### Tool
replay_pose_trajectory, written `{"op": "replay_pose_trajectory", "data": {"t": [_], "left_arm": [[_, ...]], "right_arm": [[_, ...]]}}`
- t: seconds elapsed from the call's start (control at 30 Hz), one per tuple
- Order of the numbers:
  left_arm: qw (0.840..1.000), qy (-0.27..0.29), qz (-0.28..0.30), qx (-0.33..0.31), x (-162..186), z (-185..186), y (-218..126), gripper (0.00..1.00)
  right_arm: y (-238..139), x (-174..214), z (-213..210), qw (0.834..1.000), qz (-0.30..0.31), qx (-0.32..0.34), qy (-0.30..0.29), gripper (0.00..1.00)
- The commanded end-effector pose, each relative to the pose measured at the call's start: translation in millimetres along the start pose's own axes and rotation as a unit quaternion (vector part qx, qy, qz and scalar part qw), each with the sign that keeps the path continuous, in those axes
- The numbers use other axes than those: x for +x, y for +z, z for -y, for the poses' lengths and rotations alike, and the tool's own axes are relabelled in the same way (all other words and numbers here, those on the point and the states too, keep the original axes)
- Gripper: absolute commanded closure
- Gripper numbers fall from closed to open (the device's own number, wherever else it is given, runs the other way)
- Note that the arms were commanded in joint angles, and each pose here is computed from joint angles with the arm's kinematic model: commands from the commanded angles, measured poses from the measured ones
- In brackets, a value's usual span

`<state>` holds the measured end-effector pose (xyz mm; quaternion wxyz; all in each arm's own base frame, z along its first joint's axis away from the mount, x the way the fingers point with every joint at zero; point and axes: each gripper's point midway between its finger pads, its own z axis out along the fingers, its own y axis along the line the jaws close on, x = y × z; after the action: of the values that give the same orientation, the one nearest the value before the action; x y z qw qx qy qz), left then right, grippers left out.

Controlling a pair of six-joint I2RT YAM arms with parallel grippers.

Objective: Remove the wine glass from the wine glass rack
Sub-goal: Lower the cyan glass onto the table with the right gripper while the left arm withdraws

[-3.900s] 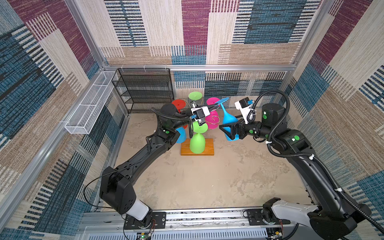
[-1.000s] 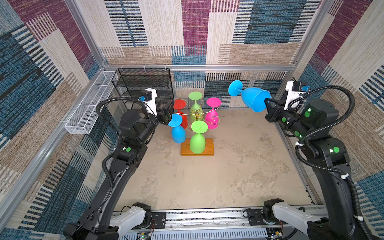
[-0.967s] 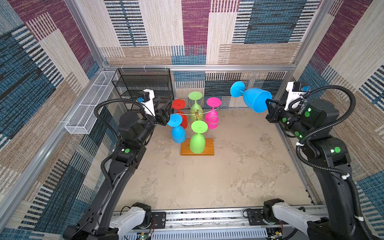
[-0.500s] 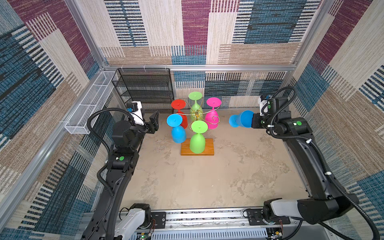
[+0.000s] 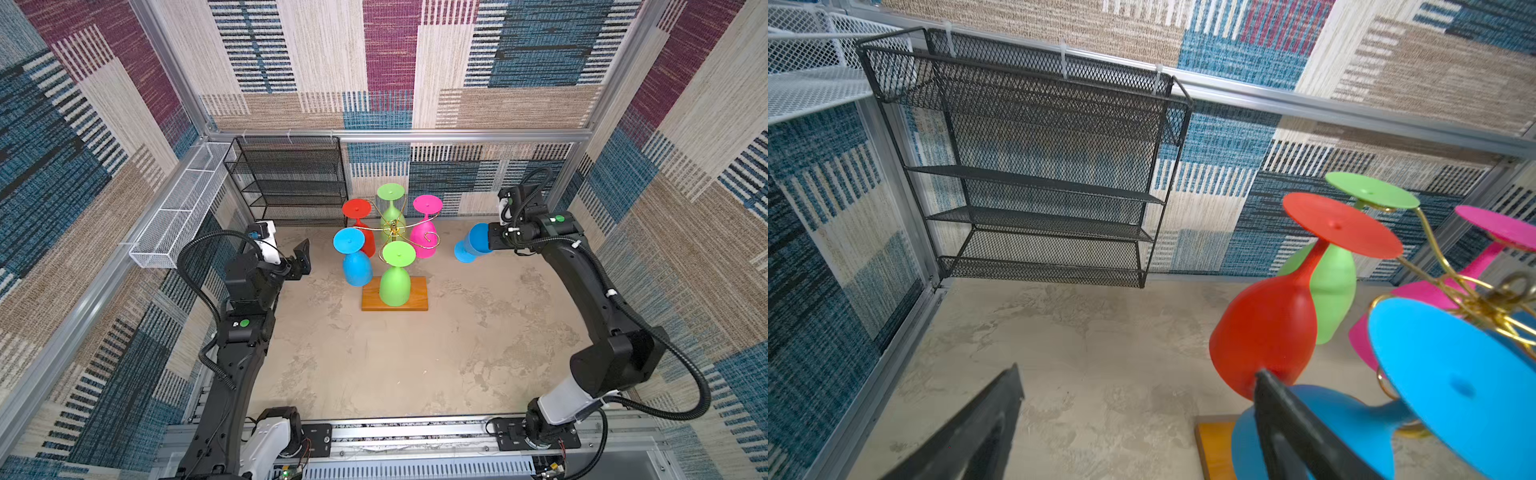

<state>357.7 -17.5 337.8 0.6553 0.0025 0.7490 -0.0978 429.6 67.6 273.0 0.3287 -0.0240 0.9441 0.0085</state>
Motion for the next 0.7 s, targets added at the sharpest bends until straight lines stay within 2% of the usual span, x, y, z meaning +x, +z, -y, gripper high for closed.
{"op": "replay_pose_trajectory", "data": {"t": [0.0,0.2,0.43,0.67], "left_arm": [[0.999,0.035,0.036,0.017,-8.1,5.6,-3.0,0.11],[0.998,0.037,0.045,-0.001,-1.9,-2.3,-3.2,0.11],[0.998,0.045,0.037,0.019,4.4,2.9,-0.9,0.13],[0.999,0.036,0.031,0.009,9.7,-2.5,1.0,0.13]], "right_arm": [[13.0,-4.5,-3.4,1.0,-0.018,-0.002,-0.014,1.0],[43.7,-19.0,-7.4,0.999,-0.038,0.001,-0.022,1.0],[75.1,-37.9,-14.6,0.999,-0.046,-0.002,-0.027,1.0],[103.4,-32.6,-26.7,0.997,-0.066,-0.006,-0.037,1.0]]}}
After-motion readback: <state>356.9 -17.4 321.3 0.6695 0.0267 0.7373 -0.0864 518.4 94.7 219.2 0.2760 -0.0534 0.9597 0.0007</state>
